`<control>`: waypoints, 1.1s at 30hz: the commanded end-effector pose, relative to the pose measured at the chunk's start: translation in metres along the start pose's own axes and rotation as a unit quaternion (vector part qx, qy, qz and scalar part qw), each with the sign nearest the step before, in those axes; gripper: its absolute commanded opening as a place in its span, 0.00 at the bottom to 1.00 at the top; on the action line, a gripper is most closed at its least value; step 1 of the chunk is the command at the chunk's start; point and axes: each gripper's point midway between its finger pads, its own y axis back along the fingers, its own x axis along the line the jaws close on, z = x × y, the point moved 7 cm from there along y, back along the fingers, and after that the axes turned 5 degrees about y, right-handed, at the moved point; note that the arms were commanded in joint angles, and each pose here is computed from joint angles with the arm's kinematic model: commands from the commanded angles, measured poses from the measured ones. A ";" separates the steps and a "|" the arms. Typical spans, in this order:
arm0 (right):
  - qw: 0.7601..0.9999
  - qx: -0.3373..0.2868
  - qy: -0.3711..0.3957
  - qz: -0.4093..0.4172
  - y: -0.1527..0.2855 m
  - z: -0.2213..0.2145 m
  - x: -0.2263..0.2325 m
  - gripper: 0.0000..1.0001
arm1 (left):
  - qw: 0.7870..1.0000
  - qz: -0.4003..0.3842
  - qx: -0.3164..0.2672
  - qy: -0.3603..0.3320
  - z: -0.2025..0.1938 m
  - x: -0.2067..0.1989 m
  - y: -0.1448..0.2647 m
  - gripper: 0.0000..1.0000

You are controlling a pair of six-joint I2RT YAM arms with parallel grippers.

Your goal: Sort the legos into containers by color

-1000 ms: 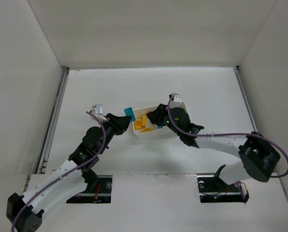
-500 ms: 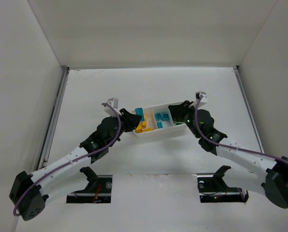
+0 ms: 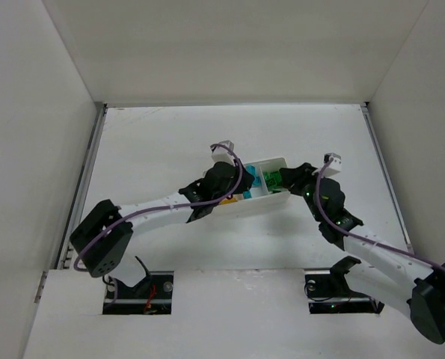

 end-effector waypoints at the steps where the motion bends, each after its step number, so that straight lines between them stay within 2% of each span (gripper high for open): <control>1: 0.999 -0.031 -0.011 0.011 0.002 0.013 0.004 0.49 | 0.999 -0.034 -0.025 0.008 0.012 -0.026 -0.015 0.15; 5: 0.999 -0.037 -0.013 0.014 0.004 0.015 0.005 0.53 | 1.000 -0.020 -0.019 0.002 0.007 -0.024 -0.033 0.20; 8: 0.999 -0.042 -0.014 0.014 0.006 0.017 0.004 0.56 | 1.000 -0.014 -0.020 0.000 0.006 -0.024 -0.037 0.35; 12: 0.999 -0.045 -0.017 0.011 0.006 0.018 0.002 0.61 | 0.999 -0.015 -0.041 -0.013 0.018 -0.029 -0.026 0.64; 14: 0.999 -0.047 -0.017 0.006 0.006 0.018 0.000 0.62 | 0.998 -0.020 -0.056 -0.026 0.028 -0.035 -0.013 1.00; 18: 0.998 -0.062 -0.018 -0.019 0.007 0.020 -0.009 0.63 | 0.994 -0.016 -0.096 -0.043 0.052 -0.039 0.019 1.00; 21: 0.995 -0.084 -0.025 -0.042 0.011 0.026 -0.017 0.64 | 0.989 0.006 -0.140 -0.044 0.071 -0.024 0.052 1.00; 26: 0.988 -0.122 -0.028 -0.094 0.017 0.035 -0.036 0.67 | 0.979 0.076 -0.185 -0.020 0.081 0.032 0.102 1.00; 30: 0.977 -0.150 -0.032 -0.147 0.023 0.039 -0.053 0.72 | 0.967 0.155 -0.202 0.015 0.074 0.085 0.140 1.00; 32: 0.972 -0.161 -0.033 -0.168 0.024 0.040 -0.060 0.76 | 0.957 0.210 -0.198 0.031 0.067 0.113 0.156 1.00; 33: 0.969 -0.166 -0.031 -0.182 0.025 0.040 -0.064 0.84 | 0.951 0.237 -0.195 0.041 0.063 0.126 0.163 1.00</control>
